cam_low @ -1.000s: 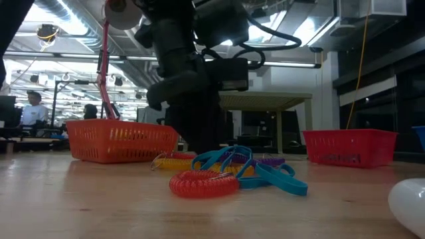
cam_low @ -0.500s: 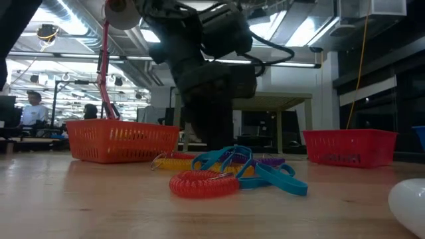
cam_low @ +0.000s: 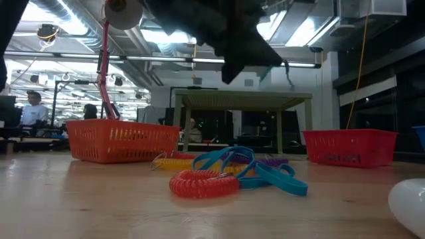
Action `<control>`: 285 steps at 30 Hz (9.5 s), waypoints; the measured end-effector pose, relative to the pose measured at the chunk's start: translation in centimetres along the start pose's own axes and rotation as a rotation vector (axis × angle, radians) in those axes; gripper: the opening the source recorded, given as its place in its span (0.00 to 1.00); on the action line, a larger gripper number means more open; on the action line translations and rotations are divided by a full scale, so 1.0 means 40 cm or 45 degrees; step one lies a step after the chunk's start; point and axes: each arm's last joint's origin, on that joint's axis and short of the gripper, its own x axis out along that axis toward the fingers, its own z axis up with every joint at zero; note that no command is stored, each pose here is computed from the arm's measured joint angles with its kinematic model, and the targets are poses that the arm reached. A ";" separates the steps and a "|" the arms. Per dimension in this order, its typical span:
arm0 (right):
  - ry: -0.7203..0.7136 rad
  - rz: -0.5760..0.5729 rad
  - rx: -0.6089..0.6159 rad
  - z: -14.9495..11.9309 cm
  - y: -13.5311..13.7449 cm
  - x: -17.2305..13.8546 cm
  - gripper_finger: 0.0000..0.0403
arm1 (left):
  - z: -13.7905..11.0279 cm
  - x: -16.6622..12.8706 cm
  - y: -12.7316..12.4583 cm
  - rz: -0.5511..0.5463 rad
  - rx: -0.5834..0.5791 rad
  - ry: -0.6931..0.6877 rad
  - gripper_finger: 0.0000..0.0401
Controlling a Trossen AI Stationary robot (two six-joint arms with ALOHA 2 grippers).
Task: Pick & Place Office Desk Supplies
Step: Put the blue rubber band into the red bin
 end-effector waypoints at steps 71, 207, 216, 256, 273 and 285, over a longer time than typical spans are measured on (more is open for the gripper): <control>-0.160 1.229 -0.187 0.037 -0.293 -0.131 0.57 | 0.148 0.263 0.178 -0.054 0.092 -0.081 0.37; 1.449 0.200 -0.224 -0.709 0.107 0.266 0.48 | -0.308 -0.353 -0.284 0.249 -0.258 -0.723 0.38; 1.570 0.146 -0.207 -0.794 0.090 0.290 0.51 | -0.314 -0.354 -0.289 0.245 -0.202 -0.693 0.38; 1.582 0.039 -0.258 -0.816 0.069 0.294 0.11 | -0.513 -0.453 -0.200 0.230 -0.335 -0.673 0.38; 1.636 -0.101 -0.184 -0.735 0.116 0.290 0.00 | -0.500 -0.459 -0.206 0.192 -0.359 -0.730 0.38; 1.449 -0.277 -0.339 -0.513 0.222 0.291 0.00 | -0.493 -0.463 -0.209 0.169 -0.371 -0.762 0.38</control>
